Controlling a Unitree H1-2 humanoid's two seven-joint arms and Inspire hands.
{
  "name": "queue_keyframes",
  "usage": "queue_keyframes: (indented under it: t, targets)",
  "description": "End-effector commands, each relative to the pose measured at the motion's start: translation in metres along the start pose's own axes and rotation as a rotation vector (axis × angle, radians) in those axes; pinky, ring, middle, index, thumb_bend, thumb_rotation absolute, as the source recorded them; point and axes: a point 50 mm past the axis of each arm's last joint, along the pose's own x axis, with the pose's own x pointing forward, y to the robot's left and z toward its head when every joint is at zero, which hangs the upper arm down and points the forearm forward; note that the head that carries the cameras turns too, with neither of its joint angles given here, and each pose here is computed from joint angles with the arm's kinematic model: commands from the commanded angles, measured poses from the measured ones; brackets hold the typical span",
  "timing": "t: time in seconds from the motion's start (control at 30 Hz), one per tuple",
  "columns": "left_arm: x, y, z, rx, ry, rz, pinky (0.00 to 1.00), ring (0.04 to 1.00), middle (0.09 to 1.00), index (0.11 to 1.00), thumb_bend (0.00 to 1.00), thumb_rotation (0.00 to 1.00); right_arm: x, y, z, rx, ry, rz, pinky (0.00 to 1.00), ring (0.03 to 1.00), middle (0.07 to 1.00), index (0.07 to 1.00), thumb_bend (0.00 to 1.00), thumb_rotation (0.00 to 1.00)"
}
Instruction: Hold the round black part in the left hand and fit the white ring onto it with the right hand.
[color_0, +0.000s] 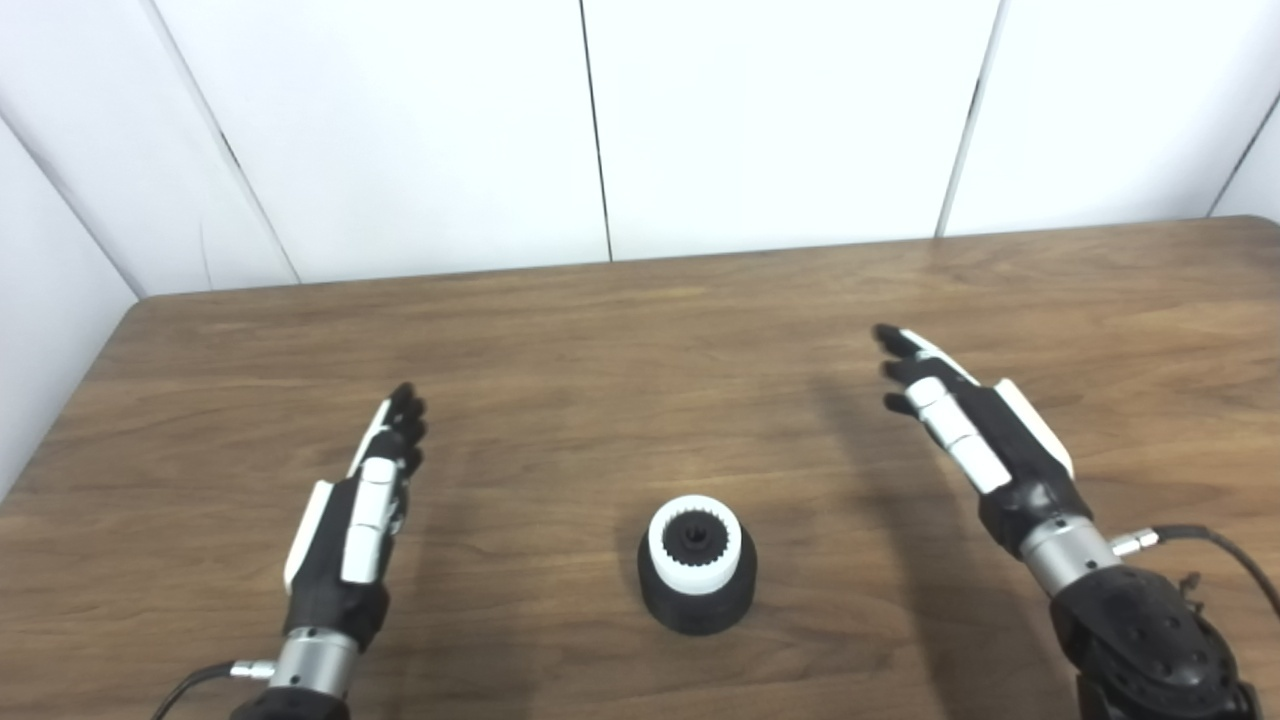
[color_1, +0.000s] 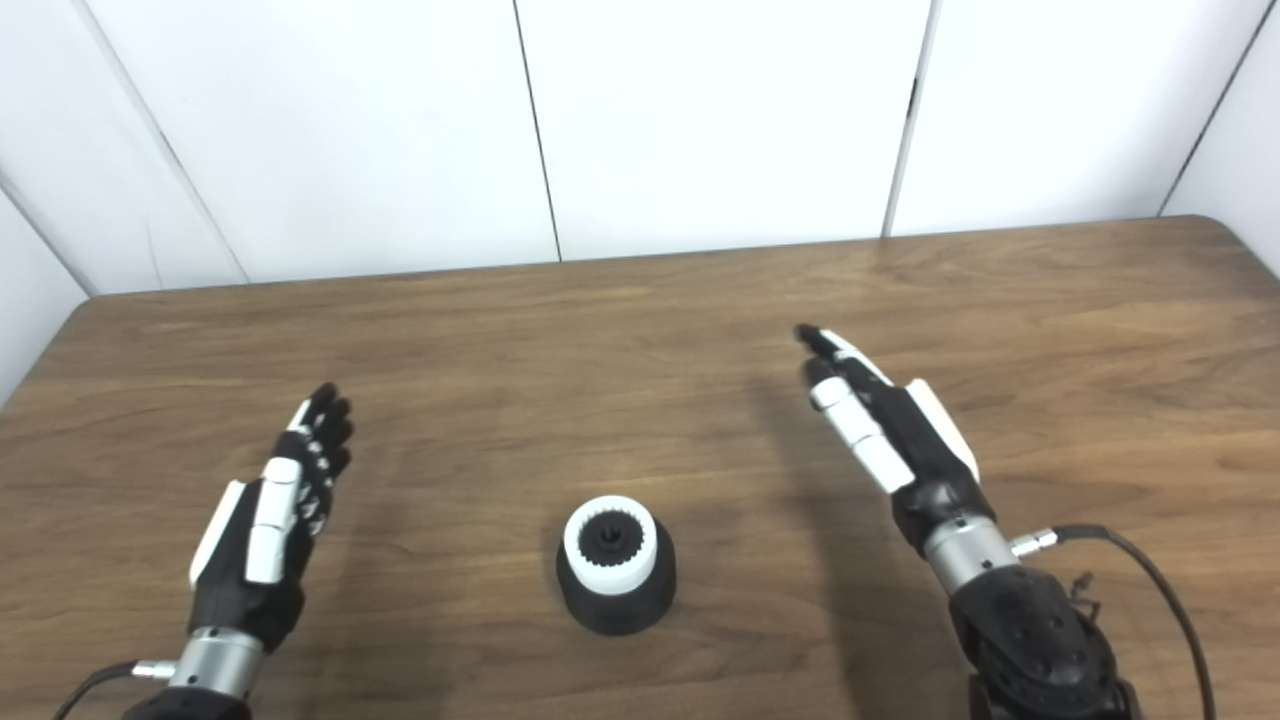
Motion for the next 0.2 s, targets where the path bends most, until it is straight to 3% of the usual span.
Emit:
queue_keyframes:
  t: [0.0, 0.17]
  targets:
    - [0.0057, 0.0063, 0.0070, -0.014, -0.071, 0.022, 1.00, 1.000, 1.000, 1.000, 0.60, 1.00, 0.0048, -0.0031, 0.0095, 0.063, -0.088, -0.021, 0.96, 0.990, 0.991, 0.955, 0.47, 1.00]
    - [0.0062, 0.0099, 0.0025, -0.040, -0.053, 0.045, 1.00, 1.000, 1.000, 1.000, 0.60, 1.00, 0.0041, -0.0050, 0.0043, 0.120, -0.089, -0.031, 0.98, 1.000, 1.000, 0.970, 0.47, 1.00]
